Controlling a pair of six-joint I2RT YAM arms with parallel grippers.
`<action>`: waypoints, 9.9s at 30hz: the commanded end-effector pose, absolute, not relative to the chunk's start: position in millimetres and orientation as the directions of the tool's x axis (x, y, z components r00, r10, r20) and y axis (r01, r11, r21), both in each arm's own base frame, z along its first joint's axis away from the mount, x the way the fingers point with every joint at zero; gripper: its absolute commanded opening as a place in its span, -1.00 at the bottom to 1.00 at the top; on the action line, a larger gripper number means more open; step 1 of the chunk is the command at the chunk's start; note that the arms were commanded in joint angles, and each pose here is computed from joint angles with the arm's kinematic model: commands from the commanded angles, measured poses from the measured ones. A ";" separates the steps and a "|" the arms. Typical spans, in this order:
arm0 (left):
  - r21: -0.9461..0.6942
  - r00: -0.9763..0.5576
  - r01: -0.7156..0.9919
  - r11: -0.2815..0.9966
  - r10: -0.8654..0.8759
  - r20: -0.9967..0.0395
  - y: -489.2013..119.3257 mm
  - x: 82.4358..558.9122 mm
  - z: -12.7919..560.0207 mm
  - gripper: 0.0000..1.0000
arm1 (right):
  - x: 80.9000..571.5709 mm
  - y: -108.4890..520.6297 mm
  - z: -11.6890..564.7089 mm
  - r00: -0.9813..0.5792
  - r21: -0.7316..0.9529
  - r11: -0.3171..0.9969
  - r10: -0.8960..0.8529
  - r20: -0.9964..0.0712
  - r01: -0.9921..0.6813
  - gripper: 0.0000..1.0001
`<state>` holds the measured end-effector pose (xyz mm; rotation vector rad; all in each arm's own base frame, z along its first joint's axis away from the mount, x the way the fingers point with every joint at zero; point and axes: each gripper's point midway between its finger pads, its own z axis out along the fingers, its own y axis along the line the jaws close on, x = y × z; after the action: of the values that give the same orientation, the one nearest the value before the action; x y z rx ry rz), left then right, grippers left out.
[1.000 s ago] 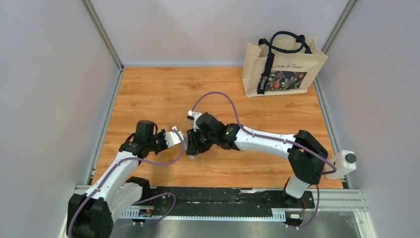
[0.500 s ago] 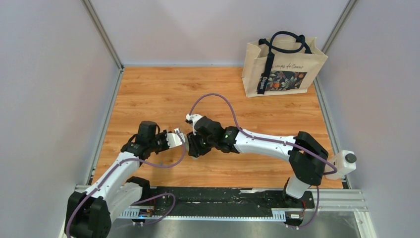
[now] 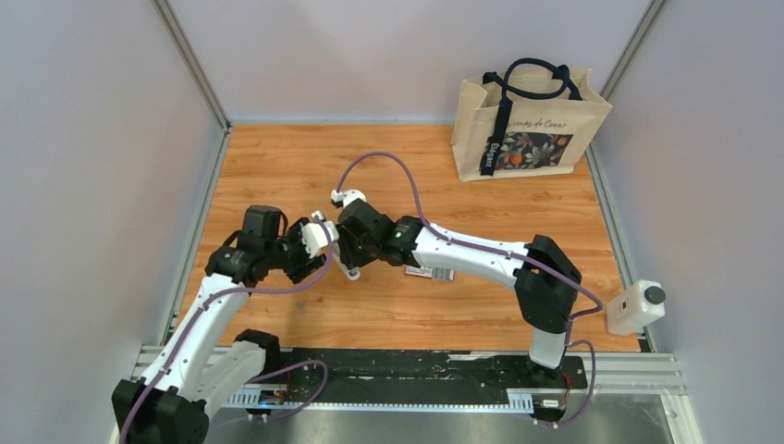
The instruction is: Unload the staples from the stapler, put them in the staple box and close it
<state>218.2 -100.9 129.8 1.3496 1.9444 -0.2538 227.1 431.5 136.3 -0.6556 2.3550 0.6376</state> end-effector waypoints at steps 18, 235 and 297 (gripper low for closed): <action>-0.064 -0.589 0.410 0.910 0.211 -0.780 -49.6 237.1 203.0 0.64 | 261.0 492.3 88.4 -0.693 0.180 0.858 -0.246 -0.677 -0.480 -0.89; -0.317 -0.509 0.847 0.427 0.475 -0.718 -190.7 219.2 119.1 -0.58 | 214.8 410.8 191.2 -0.909 0.824 0.554 0.275 -0.313 -0.116 -1.00; 0.210 -0.364 0.691 0.692 0.583 -0.727 -162.6 323.6 147.0 -0.56 | 234.6 341.2 160.2 -0.641 0.071 0.877 -0.291 -0.710 -0.476 -0.99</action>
<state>332.6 -158.9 105.6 1.0543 2.1177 -0.0753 187.1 335.4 120.1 -0.6140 2.4135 0.3465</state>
